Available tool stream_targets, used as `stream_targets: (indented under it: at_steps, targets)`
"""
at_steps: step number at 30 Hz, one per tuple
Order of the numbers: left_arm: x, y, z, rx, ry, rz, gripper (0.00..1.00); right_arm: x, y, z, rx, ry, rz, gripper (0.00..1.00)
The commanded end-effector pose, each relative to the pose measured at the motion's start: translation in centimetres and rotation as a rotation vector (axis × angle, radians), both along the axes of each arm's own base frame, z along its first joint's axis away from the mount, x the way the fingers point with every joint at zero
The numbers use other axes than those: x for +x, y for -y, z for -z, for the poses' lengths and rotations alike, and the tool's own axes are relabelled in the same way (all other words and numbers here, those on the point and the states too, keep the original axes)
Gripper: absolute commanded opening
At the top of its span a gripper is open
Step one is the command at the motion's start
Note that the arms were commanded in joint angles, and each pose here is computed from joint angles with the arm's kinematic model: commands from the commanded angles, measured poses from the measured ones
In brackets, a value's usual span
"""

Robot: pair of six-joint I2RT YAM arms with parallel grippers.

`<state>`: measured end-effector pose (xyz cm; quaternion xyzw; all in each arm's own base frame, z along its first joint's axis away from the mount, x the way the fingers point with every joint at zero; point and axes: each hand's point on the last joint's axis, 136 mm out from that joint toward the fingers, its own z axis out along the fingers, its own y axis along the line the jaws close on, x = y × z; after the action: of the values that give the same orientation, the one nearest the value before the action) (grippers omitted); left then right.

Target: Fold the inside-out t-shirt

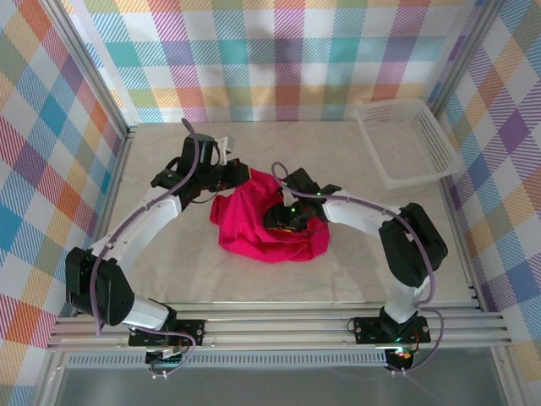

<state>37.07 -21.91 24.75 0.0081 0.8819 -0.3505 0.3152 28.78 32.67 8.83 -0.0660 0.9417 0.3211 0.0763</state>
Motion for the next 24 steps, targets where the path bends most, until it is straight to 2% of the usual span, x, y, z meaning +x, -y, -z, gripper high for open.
stream_targets:
  at_steps: [1, 2, 4, 6, 8, 10, 13, 16, 21, 22, 24]
  targets:
    - [1.1, -0.8, -0.7, -0.014, -0.025, -0.052, 0.00, 3.0, -1.3, -4.2, 0.054, 0.109, 0.028, 0.05]
    - [1.2, -1.3, -0.3, 0.000, -0.035, -0.063, 0.00, 3.3, -1.0, -5.5, 0.049, 0.136, 0.033, 0.00]
    - [1.3, -2.6, 0.9, 0.046, -0.064, -0.100, 0.02, 3.7, 0.3, -8.2, 0.048, 0.184, 0.046, 0.00]
    - [1.4, -4.5, 2.3, 0.078, -0.100, -0.152, 0.26, 3.8, 2.4, -11.5, 0.063, 0.243, 0.082, 0.00]
    - [1.4, -5.7, 3.7, 0.062, -0.138, -0.188, 0.38, 3.9, 5.1, -14.2, 0.083, 0.284, 0.136, 0.00]
    - [1.4, -6.8, 4.9, 0.031, -0.166, -0.223, 0.41, 3.8, 8.1, -16.6, 0.103, 0.326, 0.195, 0.00]
    - [1.4, -7.7, 6.9, 0.025, -0.202, -0.249, 0.44, 3.5, 11.6, -18.0, 0.092, 0.367, 0.257, 0.00]
    - [1.2, -8.0, 8.3, 0.048, -0.239, -0.241, 0.45, 3.4, 14.1, -16.5, 0.022, 0.357, 0.300, 0.00]
    - [-1.5, -8.0, 10.0, 0.066, -0.311, -0.206, 0.50, 4.4, 17.8, -10.2, -0.172, 0.258, 0.399, 0.01]
    - [-2.1, -8.0, 10.4, 0.067, -0.319, -0.199, 0.52, 4.6, 18.3, -9.1, -0.207, 0.240, 0.405, 0.04]
    - [-3.5, -8.5, 11.6, 0.096, -0.338, -0.198, 0.56, 4.7, 19.0, -7.2, -0.273, 0.196, 0.400, 0.21]
